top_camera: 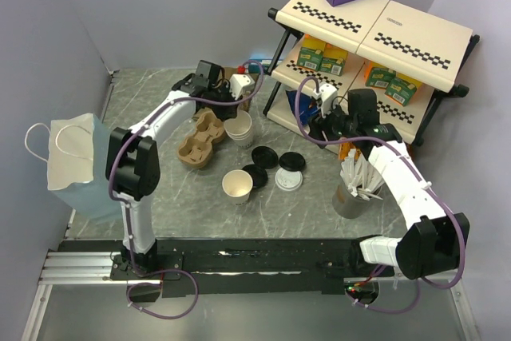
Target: Pack the takeout coffee
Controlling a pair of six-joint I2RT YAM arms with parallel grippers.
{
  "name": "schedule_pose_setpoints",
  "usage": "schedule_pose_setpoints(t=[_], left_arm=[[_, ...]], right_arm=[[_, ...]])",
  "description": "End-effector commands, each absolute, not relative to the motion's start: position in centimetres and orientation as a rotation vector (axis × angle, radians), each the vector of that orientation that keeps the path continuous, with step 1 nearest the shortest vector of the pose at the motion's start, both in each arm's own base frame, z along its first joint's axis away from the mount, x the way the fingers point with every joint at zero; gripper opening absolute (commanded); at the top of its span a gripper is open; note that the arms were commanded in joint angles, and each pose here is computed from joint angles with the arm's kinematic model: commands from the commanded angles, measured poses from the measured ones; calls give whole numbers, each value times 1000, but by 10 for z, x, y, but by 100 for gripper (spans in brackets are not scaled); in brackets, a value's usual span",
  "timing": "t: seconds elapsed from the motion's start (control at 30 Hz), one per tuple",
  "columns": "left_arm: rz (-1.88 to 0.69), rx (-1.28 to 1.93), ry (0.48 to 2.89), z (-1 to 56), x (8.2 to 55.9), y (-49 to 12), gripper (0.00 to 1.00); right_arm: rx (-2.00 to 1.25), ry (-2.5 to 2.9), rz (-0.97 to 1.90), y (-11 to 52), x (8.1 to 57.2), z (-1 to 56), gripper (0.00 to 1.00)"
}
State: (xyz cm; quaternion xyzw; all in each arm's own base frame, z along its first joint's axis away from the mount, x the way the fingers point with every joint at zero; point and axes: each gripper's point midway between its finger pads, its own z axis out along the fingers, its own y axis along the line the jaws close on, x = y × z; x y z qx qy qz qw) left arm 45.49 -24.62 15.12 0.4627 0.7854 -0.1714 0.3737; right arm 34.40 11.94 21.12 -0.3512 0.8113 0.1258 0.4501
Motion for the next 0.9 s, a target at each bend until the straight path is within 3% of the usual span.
schedule_pose_setpoints(t=[0.0, 0.5, 0.67, 0.77, 0.87], left_arm=[[-624, 1152, 2141, 149, 434, -260, 14], [-572, 1030, 2145, 166, 456, -261, 18], [-584, 1000, 2114, 177, 457, -263, 47], [-616, 1007, 2059, 192, 453, -268, 60], [-665, 1009, 1994, 211, 448, -274, 68]], right_arm=[[-837, 1978, 300, 113, 340, 219, 68], [-817, 1987, 325, 113, 339, 215, 68], [-821, 1983, 323, 113, 339, 217, 69], [-827, 1980, 323, 113, 337, 218, 69], [-840, 1977, 327, 114, 335, 220, 69]])
